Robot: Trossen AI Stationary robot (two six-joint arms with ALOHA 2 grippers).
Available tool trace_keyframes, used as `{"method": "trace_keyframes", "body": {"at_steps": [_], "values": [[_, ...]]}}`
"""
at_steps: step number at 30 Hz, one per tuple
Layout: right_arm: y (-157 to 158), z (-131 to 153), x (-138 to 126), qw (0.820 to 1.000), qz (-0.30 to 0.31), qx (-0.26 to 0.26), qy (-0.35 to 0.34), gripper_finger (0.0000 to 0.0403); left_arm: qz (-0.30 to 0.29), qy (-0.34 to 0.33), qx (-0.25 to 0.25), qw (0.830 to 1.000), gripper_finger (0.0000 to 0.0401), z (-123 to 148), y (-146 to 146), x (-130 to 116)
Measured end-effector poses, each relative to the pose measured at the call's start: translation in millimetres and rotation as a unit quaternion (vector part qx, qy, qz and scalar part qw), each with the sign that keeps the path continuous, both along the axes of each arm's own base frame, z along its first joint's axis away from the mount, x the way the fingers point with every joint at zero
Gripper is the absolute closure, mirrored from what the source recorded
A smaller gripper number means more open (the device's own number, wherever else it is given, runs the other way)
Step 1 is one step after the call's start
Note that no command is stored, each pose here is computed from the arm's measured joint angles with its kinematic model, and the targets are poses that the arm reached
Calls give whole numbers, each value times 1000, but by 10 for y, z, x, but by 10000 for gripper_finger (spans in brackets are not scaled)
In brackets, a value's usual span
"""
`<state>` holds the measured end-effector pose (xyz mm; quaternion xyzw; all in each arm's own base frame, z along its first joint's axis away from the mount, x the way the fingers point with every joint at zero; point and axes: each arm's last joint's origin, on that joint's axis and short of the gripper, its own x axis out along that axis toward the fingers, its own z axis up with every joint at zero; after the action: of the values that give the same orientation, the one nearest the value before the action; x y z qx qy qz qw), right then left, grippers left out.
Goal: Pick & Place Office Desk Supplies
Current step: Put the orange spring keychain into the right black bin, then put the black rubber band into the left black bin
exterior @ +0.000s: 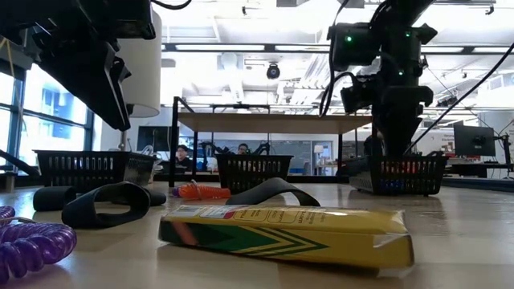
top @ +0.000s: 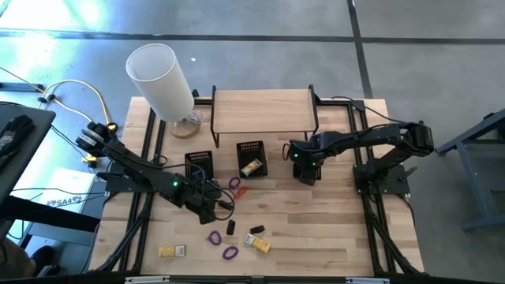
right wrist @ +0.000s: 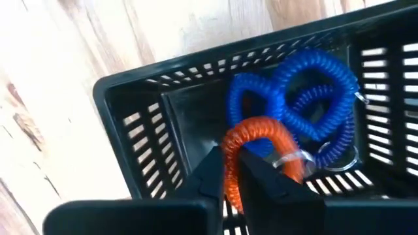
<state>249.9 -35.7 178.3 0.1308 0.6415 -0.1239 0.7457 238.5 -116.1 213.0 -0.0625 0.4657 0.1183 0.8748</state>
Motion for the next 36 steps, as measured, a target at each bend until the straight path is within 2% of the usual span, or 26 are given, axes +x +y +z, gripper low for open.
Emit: {"method": "trace_keyframes", "body": {"at_steps": [5, 13, 17, 24, 30, 36], "values": [[-28, 0, -4, 1000, -16, 3, 0, 342, 1, 0, -1, 1000, 298, 0, 0, 0], [-25, 0, -3, 1000, -23, 4, -1, 266, 1, 0, -1, 1000, 298, 0, 0, 0], [-24, 0, -3, 1000, -27, 6, -1, 244, 1, 0, -1, 1000, 298, 0, -1, 0], [-23, 46, -15, 999, -29, 7, 15, 248, 1, 0, -1, 1000, 298, 0, 0, 0], [-22, 286, 57, 998, -46, 30, 16, 261, 0, 0, 0, 1000, 298, 0, 0, 0], [-7, 516, 23, 995, -65, 43, 60, 266, 0, 0, 0, 1000, 298, 0, 0, 0]]}}
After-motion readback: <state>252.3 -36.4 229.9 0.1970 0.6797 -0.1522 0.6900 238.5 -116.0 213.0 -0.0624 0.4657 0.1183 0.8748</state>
